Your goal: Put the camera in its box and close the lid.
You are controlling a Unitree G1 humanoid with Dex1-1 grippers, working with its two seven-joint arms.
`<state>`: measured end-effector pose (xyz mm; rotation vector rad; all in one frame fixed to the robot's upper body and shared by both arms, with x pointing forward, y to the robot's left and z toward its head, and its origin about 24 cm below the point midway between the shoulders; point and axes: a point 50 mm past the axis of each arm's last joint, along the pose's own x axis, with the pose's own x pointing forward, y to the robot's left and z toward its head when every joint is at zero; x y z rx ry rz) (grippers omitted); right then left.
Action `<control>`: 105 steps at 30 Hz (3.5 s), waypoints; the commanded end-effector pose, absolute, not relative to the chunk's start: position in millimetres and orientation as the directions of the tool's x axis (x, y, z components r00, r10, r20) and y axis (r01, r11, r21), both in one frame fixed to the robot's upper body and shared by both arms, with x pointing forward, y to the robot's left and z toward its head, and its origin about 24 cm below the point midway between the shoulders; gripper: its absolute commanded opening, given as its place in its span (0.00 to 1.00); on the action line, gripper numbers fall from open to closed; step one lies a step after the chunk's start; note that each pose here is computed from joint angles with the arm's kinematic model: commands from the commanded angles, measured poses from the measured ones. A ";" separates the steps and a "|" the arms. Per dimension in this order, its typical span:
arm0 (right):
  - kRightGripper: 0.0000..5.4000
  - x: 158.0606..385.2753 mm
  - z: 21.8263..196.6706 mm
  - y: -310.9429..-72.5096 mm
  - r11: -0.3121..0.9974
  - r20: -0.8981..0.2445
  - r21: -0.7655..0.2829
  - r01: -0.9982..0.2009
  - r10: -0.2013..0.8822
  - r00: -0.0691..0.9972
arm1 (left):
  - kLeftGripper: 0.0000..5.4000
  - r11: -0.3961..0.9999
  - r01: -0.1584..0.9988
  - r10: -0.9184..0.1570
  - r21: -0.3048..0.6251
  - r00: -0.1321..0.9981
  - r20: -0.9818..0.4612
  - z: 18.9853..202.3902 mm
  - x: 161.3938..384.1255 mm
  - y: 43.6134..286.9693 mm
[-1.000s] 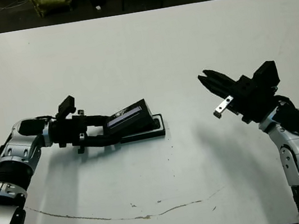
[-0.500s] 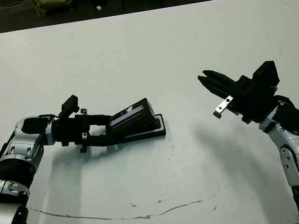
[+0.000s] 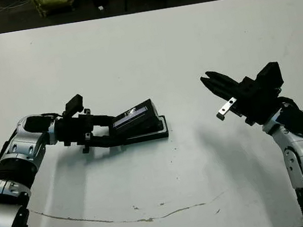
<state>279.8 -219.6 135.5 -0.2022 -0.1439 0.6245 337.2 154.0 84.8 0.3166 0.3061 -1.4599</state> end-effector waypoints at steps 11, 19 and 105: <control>0.00 278.0 130.7 -224.5 0.801 0.043 -0.224 -0.556 0.578 0.815 | 0.41 0.080 0.997 -0.875 -0.005 0.068 -0.479 71.0 329.7 155.1; 0.00 278.4 130.2 -224.0 0.802 0.042 -0.213 -0.559 0.579 0.814 | 0.41 0.054 0.999 -0.873 0.000 0.047 -0.486 74.4 326.9 156.6; 0.00 277.0 129.1 -223.4 0.798 0.062 -0.196 -0.570 0.590 0.805 | 1.00 -0.163 0.973 -0.720 0.164 -0.004 -0.694 73.2 334.3 121.7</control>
